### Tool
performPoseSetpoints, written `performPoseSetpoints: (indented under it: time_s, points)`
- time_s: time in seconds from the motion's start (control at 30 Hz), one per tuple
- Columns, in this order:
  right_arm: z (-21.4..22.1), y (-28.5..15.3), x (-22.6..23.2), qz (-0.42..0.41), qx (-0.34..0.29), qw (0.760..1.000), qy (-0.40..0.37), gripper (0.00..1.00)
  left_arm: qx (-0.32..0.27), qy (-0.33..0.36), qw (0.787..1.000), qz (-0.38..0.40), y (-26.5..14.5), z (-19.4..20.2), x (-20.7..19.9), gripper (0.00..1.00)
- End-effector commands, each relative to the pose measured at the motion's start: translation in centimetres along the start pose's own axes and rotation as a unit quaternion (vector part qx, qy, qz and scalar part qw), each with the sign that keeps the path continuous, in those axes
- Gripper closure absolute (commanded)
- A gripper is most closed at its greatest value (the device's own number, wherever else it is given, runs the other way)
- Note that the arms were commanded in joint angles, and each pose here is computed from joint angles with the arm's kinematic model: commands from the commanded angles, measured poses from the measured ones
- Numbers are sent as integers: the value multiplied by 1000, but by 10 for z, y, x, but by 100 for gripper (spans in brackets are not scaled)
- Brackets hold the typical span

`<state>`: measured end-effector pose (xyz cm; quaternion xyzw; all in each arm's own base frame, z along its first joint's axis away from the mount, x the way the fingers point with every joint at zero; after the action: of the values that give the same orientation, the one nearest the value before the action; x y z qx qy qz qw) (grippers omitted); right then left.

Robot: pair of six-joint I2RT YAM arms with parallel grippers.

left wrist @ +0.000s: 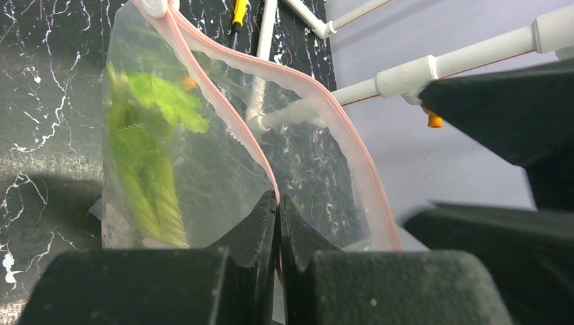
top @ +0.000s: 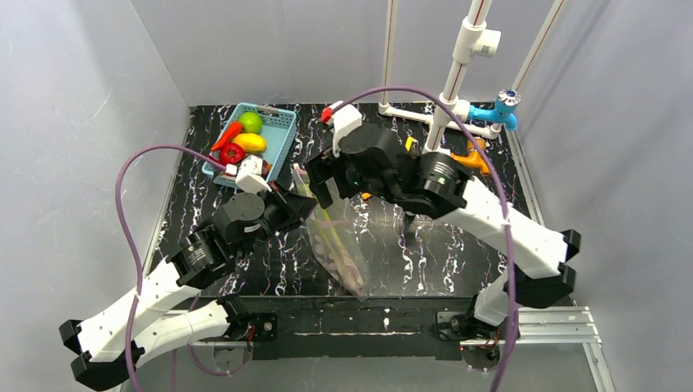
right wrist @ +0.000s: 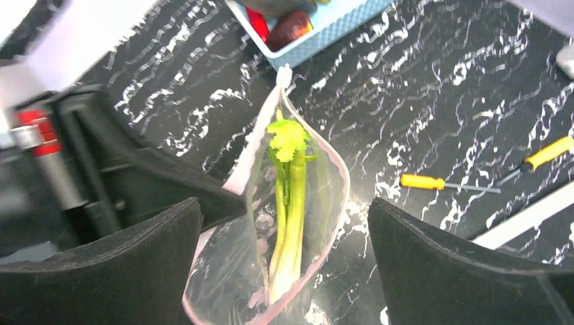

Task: Place the food in the zip-top bag and seal the zipper
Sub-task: Adjust the zipper food storage bag at the center of the board.

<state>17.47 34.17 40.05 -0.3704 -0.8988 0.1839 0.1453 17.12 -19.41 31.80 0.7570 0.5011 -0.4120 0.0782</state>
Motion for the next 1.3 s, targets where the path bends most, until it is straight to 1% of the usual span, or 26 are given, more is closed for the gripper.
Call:
performPoseSetpoints:
  time_s: [0.0, 0.1, 0.2, 0.33, 0.43, 0.47, 0.53, 0.57, 0.63, 0.73, 0.8, 0.83, 1.0, 1.1, 1.13, 1.2, 1.23, 1.27]
  points:
    - [16, 6, -15, 51, 56, 997, 27, 2, -14, -6, 1000, 8, -6, -5, 1, 100]
    - [20, 12, -19, 64, 60, 996, 34, 3, -14, -3, 1000, 10, -7, -5, 2, 100]
    - [27, 21, -26, 74, 73, 994, 24, 9, -14, -11, 1000, 12, -7, -5, 2, 100]
    - [32, 33, -35, 90, 90, 992, -18, 22, -12, -7, 1000, 17, -6, -5, -2, 100]
    - [36, 37, -32, 78, 108, 991, -21, 43, -10, -5, 1000, 14, -5, -5, -2, 100]
    - [40, 40, -29, 69, 112, 991, -20, 46, -11, -3, 1000, 13, -4, -5, -2, 100]
    - [44, 43, -27, 62, 112, 992, -12, 47, -13, -5, 1000, 12, -3, -5, -1, 100]
    - [45, 44, -27, 67, 111, 992, -7, 50, -13, -8, 1000, 13, -3, -5, -2, 100]
    - [46, 45, -31, 79, 104, 991, -2, 62, -11, -8, 1000, 17, -3, -4, -4, 100]
    - [47, 46, -31, 75, 97, 992, -6, 81, -11, -13, 1000, 18, -3, -5, -5, 100]
    - [44, 40, -33, 79, 98, 992, -8, 96, -9, -12, 1000, 21, -3, -6, -8, 100]
    - [44, 37, -36, 82, 95, 992, -14, 98, -8, -9, 1000, 22, -3, -6, -9, 100]
    - [33, 20, -61, 136, 33, 990, -35, 99, -2, -12, 1000, 25, -2, -6, -14, 100]
    - [26, 11, -70, 142, 0, 988, -56, 99, -1, -2, 1000, 25, 1, -5, -14, 99]
    - [23, 9, -72, 143, -5, 988, -60, 99, -1, 3, 1000, 23, 2, -4, -13, 95]
    - [20, 6, -75, 141, -11, 988, -63, 99, -3, 15, 1000, 24, 1, -6, -12, 73]
    - [19, 5, -77, 138, -14, 988, -64, 99, -2, 27, 999, 24, -1, -7, -12, 59]
    - [19, 5, -77, 134, -15, 989, -63, 99, -3, 35, 999, 19, -4, -9, -10, 49]
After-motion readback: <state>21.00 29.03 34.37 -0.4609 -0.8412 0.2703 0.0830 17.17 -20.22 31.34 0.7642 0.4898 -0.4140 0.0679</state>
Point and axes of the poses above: each gripper's point midway between its finger pads, its own y axis out along the fingers, its own x axis along the line the jaws close on, z = x × y, the point moved 3 cm from there along -y, back along the fingers, and after that the axes turned 2 degrees about y, right-handed, at the moved point
